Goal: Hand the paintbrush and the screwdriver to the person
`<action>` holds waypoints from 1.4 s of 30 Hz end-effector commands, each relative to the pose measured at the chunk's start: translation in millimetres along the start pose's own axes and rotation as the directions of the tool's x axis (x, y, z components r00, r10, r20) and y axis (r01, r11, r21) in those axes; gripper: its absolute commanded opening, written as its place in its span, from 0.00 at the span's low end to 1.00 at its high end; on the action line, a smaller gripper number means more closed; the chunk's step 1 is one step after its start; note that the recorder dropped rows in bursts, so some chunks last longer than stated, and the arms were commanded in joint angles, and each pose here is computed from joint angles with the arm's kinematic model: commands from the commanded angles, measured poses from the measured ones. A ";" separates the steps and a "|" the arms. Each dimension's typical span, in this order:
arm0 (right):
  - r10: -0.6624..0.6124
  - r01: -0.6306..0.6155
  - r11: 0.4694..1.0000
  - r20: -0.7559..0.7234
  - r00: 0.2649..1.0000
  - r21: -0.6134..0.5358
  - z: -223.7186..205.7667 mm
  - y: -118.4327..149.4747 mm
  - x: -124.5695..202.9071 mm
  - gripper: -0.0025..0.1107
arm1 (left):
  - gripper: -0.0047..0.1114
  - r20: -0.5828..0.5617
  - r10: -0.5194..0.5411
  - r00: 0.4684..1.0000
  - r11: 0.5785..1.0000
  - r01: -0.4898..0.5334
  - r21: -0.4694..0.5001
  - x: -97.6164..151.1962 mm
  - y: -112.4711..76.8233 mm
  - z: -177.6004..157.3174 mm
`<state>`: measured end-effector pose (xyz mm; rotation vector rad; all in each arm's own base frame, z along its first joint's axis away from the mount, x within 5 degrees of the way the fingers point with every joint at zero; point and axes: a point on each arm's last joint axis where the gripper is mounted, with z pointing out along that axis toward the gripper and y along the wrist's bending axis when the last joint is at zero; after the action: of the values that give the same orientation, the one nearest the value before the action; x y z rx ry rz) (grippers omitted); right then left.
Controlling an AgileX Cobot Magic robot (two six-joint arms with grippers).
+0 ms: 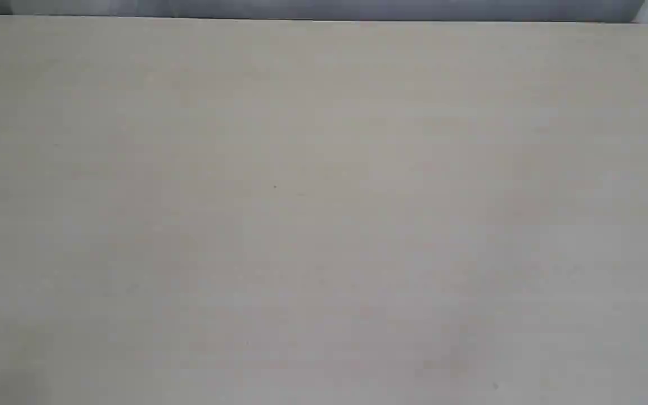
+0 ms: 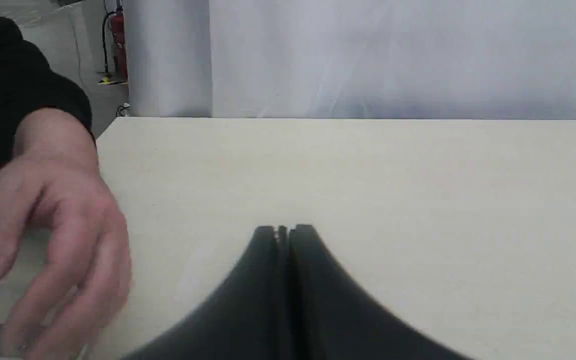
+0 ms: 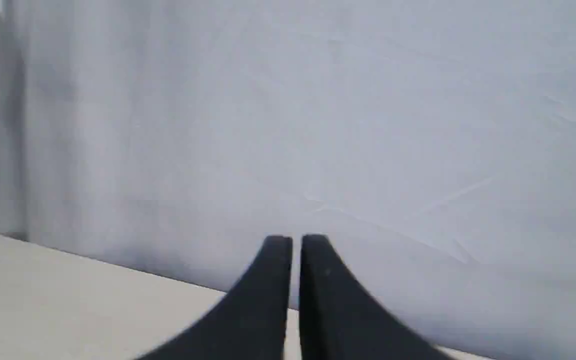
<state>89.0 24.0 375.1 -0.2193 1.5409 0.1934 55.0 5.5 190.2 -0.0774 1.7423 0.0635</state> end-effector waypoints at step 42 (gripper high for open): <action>-0.012 0.012 0.946 -0.002 1.000 0.324 -38.8 -16.0 166.0 0.06 | 0.04 0.013 -0.002 1.000 1.000 0.002 0.007 -0.5 -0.4 0.0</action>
<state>59.7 -3.5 208.4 0.0393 1.5595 -0.0569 55.0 5.5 190.2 -0.0774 1.7423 0.0635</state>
